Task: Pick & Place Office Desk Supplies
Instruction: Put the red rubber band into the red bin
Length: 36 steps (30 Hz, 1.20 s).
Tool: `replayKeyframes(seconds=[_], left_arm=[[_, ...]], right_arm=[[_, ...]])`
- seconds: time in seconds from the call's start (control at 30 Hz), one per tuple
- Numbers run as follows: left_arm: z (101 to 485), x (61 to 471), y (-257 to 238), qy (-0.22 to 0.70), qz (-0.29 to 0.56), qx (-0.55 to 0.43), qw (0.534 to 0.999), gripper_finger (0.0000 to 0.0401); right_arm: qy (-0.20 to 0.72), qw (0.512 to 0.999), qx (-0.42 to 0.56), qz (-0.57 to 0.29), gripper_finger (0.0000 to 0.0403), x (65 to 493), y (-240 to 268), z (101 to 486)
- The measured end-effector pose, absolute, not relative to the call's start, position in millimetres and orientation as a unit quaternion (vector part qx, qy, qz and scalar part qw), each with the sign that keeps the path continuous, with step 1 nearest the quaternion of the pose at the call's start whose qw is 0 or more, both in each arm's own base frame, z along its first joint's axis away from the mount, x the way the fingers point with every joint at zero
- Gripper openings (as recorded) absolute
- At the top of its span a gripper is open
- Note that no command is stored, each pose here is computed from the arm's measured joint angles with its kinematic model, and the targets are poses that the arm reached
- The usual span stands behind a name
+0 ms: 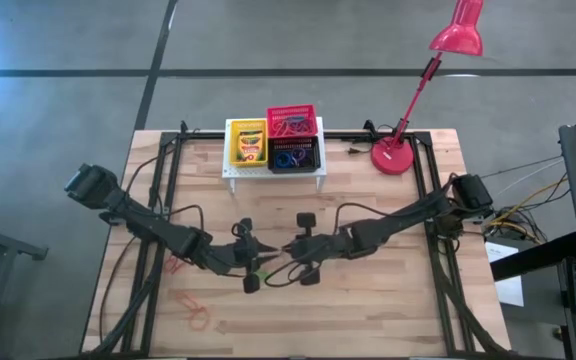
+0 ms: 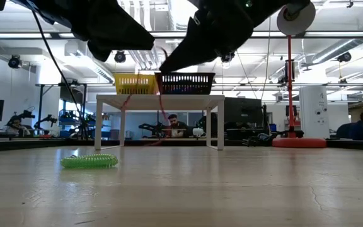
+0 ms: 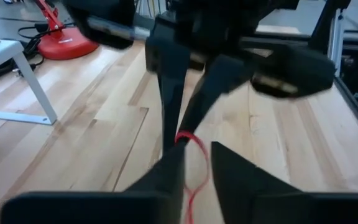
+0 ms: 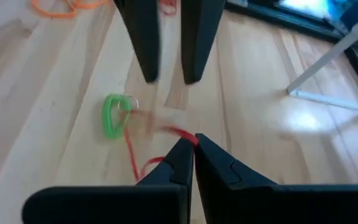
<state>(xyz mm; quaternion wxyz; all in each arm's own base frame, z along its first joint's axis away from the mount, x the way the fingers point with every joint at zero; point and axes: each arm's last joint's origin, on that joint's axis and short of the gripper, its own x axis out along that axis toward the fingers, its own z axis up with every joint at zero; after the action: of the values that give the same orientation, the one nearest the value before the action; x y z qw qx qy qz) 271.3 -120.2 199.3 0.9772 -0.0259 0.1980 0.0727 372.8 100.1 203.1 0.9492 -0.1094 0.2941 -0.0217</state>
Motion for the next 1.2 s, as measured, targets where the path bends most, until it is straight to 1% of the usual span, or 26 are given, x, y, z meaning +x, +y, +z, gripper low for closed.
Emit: replayKeyframes(seconds=[0.07,0.17,0.23,0.33,0.53,0.67,0.8,0.93,1.0,1.1,1.2], left_arm=[[197.7,270.6,-119.8,0.206,0.075,-0.023,0.975,0.0107],[193.5,268.4,-118.6,0.225,0.082,-0.025,0.971,0.0143],[190.2,266.6,-117.7,0.234,0.087,-0.033,0.968,0.016],[187.8,265.2,-117.0,0.243,0.097,-0.058,0.963,0.0175],[187.7,265.1,-117.0,0.243,0.1,-0.068,0.962,0.0178],[187.7,265.1,-117.0,0.243,0.1,-0.068,0.962,0.0177],[187.7,265.1,-117.0,0.243,0.1,-0.068,0.962,0.0177],[187.7,265.1,-117.0,0.243,0.1,-0.068,0.962,0.0177],[187.7,265.1,-117.0,0.243,0.1,-0.068,0.962,0.0177],[187.7,265.1,-117.0,0.243,0.1,-0.068,0.962,0.0177],[187.7,265.1,-117.0,0.243,0.1,-0.068,0.962,0.0177]], right_arm=[[0.305,0.946,-0.108,-0.026,0.0008,371.0,99.4,207.9],[0.318,0.939,-0.119,-0.054,0.0008,366.0,95.4,224.7],[0.323,0.935,-0.128,-0.075,0.0008,364.5,89.4,241.0],[0.333,0.926,-0.146,-0.106,0.0008,366.1,71.0,267.2],[0.332,0.913,-0.169,-0.165,0.0008,374.6,9.7,320.6],[0.302,0.912,-0.17,-0.217,0.0008,375.8,-36.2,353.7],[0.277,0.906,-0.166,-0.274,0.0008,368.2,-82.4,381.9],[0.265,0.893,-0.148,-0.332,0.0008,355.6,-126.5,396.4],[0.263,0.89,-0.137,-0.346,0.0008,348.8,-145.3,397.8],[0.256,0.899,-0.097,-0.341,0.0008,339.8,-168.2,394.8],[0.252,0.913,-0.059,-0.315,0.0008,333.3,-183.7,388.5]])
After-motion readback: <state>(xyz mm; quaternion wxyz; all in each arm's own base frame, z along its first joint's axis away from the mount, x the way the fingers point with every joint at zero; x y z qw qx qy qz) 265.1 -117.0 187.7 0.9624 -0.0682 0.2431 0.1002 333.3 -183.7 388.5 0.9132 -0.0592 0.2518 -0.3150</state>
